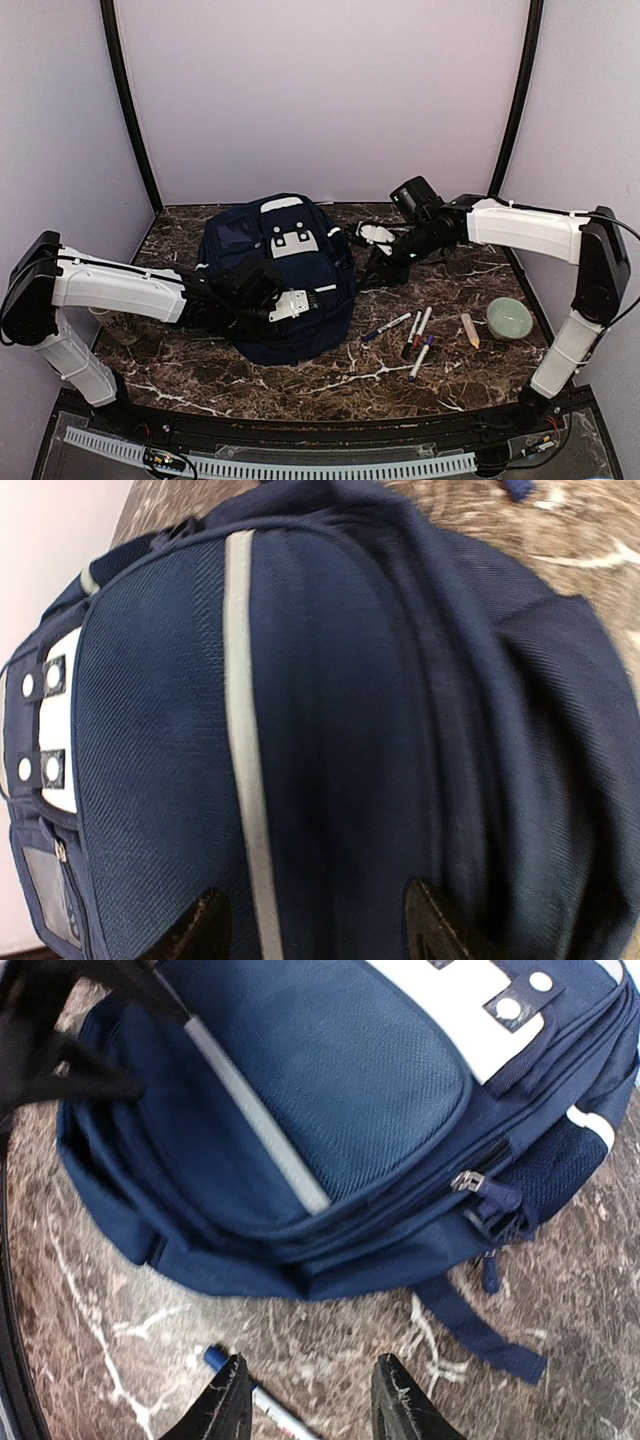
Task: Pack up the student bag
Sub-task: Open the second largest pocket of the student bag.
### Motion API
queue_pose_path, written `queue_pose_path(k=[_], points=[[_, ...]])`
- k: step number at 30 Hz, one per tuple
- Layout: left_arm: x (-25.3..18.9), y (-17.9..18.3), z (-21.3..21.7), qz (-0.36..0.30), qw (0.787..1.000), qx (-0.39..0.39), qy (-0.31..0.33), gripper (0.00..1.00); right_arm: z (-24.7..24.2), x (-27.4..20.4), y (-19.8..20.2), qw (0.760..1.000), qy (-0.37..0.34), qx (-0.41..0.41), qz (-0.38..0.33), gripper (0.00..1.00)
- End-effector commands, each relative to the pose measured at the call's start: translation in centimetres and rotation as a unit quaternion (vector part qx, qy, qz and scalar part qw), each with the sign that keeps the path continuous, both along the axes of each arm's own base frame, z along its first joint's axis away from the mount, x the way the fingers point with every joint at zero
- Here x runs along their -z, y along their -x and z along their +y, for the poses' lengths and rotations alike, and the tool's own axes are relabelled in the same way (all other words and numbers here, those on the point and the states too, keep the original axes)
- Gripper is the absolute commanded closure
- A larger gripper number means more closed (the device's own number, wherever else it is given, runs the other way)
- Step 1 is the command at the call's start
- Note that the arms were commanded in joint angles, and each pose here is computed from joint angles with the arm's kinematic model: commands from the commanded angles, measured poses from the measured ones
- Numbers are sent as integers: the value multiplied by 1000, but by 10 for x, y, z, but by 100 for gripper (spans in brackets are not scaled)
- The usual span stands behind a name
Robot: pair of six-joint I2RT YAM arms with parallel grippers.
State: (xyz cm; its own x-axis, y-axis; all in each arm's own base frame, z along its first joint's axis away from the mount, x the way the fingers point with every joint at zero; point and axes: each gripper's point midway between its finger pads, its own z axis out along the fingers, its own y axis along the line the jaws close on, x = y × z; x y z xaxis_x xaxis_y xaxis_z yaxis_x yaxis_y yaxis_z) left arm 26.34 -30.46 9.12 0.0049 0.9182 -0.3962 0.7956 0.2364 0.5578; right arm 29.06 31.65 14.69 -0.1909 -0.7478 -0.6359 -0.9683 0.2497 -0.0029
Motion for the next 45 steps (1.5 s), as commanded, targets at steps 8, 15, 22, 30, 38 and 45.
queue_pose_path(k=[8,15,22,30,38,45], points=[[11,-7,9,-75,994,3,-73,36,45,4,-24,999,-34,16,9,58],[-26,-32,17,-169,983,-56,-52,41,66,57,-6,999,3,6,38,58],[-88,-50,30,-243,962,-120,36,58,60,99,2,996,22,26,82,61],[-83,-53,30,-188,972,-122,70,90,63,31,-21,999,-2,35,-8,59],[-81,-53,26,-155,976,-123,94,100,81,-16,-28,994,-21,-3,-107,51],[-109,-51,26,-130,966,-126,186,100,110,-6,-8,993,-31,-59,-96,44]])
